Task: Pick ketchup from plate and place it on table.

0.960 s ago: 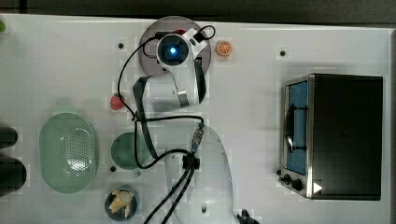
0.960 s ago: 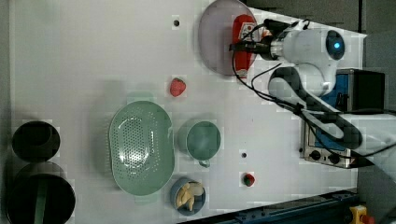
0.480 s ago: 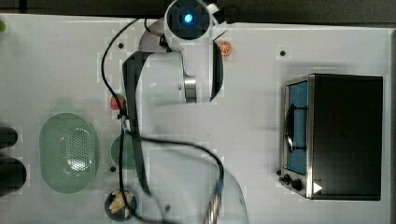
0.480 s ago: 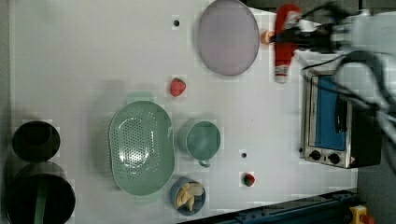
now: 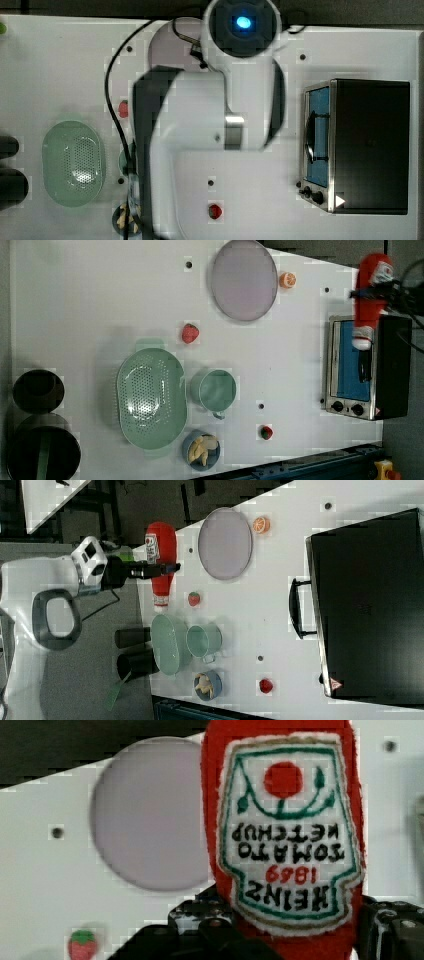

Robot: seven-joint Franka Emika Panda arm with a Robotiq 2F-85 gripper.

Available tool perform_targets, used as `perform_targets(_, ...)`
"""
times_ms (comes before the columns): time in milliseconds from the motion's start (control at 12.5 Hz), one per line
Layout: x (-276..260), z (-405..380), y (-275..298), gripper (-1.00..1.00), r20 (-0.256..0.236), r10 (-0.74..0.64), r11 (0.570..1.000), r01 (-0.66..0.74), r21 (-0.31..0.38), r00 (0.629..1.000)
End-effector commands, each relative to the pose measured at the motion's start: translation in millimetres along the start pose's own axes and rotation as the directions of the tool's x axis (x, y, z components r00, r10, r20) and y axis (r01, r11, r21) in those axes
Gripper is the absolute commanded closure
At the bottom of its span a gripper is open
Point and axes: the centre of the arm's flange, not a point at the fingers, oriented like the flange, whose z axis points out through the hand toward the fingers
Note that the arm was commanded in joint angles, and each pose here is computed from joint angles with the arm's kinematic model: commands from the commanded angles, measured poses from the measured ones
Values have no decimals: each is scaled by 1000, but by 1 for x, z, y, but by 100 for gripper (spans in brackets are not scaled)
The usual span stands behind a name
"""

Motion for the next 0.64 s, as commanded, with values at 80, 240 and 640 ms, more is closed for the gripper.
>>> perform_targets(80,-25,42,39,-24,119,54,998,-49,-42,991)
perform_targets(240,-46,50,54,-24,142,77,996,-69,-56,987)
perform_targets(640,-87,109,79,-24,139,126,991,-118,-62,982)
